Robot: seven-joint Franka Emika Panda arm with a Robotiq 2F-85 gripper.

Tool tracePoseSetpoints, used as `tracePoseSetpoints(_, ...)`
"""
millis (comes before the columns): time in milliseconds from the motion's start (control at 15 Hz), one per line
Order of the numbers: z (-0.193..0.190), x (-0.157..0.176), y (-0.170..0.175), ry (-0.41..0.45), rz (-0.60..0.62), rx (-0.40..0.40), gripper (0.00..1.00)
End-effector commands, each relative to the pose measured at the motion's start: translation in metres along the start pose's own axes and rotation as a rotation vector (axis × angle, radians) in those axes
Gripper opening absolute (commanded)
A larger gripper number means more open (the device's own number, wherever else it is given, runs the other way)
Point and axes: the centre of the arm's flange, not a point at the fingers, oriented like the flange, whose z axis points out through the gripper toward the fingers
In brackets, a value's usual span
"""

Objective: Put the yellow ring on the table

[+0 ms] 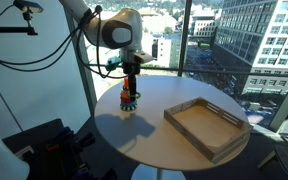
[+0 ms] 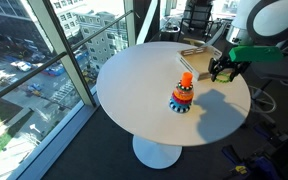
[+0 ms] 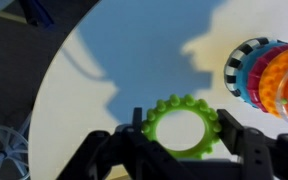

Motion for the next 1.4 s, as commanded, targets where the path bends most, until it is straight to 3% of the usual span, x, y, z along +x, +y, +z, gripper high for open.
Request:
tracePoseSetpoints(0, 0.023, 0.016, 0.000, -0.035, 0.013, -0.014, 0.48)
tracePoseSetpoints(533, 0.079, 0.042, 0.003, -0.058, 0.064, -0.056, 0.48)
tracePoseSetpoints(1333, 0.140, 0.084, -0.013, -0.063, 0.173, -0.015, 0.48)
